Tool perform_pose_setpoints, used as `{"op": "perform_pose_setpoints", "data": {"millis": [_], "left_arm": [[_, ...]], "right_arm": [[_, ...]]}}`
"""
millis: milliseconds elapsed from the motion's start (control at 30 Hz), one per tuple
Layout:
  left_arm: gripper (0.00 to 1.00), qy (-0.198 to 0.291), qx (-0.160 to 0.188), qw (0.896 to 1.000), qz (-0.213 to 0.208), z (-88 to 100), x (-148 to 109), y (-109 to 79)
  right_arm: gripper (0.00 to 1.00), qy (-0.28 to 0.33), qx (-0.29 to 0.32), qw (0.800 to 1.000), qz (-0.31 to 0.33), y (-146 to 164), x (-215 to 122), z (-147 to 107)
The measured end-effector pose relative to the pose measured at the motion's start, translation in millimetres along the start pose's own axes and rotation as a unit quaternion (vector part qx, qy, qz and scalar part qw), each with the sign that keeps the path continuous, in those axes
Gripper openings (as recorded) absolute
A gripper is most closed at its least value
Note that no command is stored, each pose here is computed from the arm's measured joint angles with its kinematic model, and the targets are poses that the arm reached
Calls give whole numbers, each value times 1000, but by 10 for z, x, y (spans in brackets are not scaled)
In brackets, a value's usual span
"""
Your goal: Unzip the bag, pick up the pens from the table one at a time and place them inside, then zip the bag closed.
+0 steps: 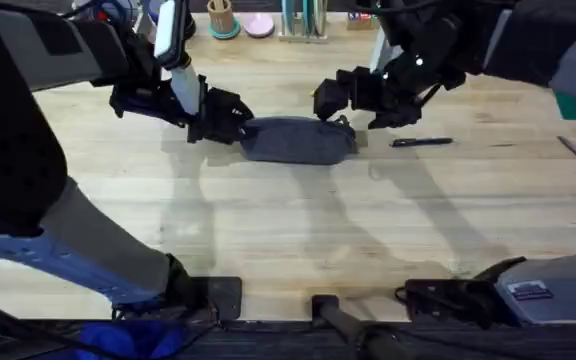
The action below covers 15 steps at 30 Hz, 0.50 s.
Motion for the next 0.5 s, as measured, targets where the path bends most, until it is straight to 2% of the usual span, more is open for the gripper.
{"op": "perform_pose_setpoints", "data": {"millis": [67, 167, 267, 300, 367, 400, 433, 500], "left_arm": [[42, 0, 0, 1000, 0, 0, 0, 0], [42, 0, 0, 1000, 0, 0, 0, 0], [42, 0, 0, 1000, 0, 0, 0, 0], [42, 0, 0, 1000, 0, 0, 0, 0], [42, 0, 0, 1000, 0, 0, 0, 0], [42, 0, 0, 1000, 0, 0, 0, 0], [42, 0, 0, 1000, 0, 0, 0, 0], [42, 0, 0, 1000, 0, 0, 0, 0]], "right_arm": [[975, -2, 0, 1000, 1, 4, 0, 5], [879, -2, -1, 1000, 5, 12, 0, 8], [641, -2, 1, 1000, 5, 13, 0, 9], [513, -2, 1, 1000, 7, 16, 0, 8], [433, -1, 1, 1000, 7, 17, 0, 8], [364, -1, 1, 1000, 7, 16, 0, 8], [248, -1, 1, 1000, 7, 15, 0, 8], [181, -1, 0, 1000, 7, 16, 0, 8]]}}
Point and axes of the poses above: each hand's point on the last joint's axis, 136 mm out from that joint toward the fingers, its own x axis out along the fingers, its own y axis along the line the jaws close on, z = x × y, the point moved 8 cm from there along -x, back along the fingers, and after that the axes turned 3 degrees about -x, right-handed, at the moved point
